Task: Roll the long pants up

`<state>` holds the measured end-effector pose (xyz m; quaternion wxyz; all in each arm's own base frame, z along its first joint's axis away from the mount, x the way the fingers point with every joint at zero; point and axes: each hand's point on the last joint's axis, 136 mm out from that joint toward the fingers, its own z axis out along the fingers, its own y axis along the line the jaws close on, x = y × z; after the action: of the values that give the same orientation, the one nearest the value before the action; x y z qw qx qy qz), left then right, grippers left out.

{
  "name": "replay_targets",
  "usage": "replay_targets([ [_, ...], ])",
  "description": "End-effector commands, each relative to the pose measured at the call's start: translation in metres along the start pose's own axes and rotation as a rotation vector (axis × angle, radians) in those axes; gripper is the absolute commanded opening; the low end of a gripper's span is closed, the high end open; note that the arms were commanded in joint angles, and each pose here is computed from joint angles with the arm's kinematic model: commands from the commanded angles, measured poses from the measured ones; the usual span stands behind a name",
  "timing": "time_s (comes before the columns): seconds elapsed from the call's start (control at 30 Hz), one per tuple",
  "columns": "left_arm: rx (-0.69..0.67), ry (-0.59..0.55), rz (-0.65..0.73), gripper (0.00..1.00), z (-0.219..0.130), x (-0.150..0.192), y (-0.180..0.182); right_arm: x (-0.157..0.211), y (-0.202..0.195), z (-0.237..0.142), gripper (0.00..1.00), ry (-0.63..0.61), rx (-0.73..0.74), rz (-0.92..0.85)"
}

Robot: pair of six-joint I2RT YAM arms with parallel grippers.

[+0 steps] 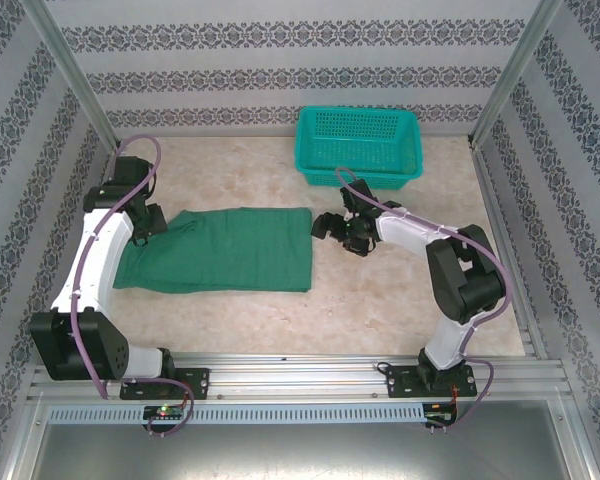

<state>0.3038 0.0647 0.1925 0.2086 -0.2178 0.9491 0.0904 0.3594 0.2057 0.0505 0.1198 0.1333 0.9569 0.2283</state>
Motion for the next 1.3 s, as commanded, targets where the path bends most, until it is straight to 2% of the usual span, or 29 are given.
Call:
replay_targets([
  [0.0,-0.034,-0.022,-0.04,0.55,-0.009,0.0,0.011,-0.005,0.002,0.002,0.98,0.013,-0.005,-0.019],
  [0.13,0.048,-0.01,-0.036,0.53,-0.001,-0.001,-0.007,-0.006,0.0,0.005,0.98,0.027,0.013,-0.032],
  [0.2,0.075,0.028,-0.037,0.48,0.014,0.002,-0.016,-0.007,0.0,0.008,0.98,0.033,0.023,-0.036],
  [0.3,0.197,0.107,-0.032,0.46,0.045,0.013,-0.05,-0.008,-0.001,0.01,0.98,0.036,0.028,-0.026],
  [0.5,0.069,0.187,0.06,0.54,0.11,0.031,-0.068,-0.009,0.005,0.012,0.98,0.032,0.006,-0.011],
  [0.6,0.001,0.182,0.073,0.55,0.126,0.029,-0.062,-0.01,0.006,0.009,0.98,0.025,-0.002,-0.013],
  [1.0,-0.246,0.131,0.1,0.56,0.143,0.003,-0.027,-0.008,0.007,0.009,0.97,0.023,-0.014,-0.007],
  [1.27,-0.313,0.083,-0.087,0.54,0.148,-0.026,0.032,-0.005,0.004,0.007,0.97,0.029,-0.012,-0.009],
])
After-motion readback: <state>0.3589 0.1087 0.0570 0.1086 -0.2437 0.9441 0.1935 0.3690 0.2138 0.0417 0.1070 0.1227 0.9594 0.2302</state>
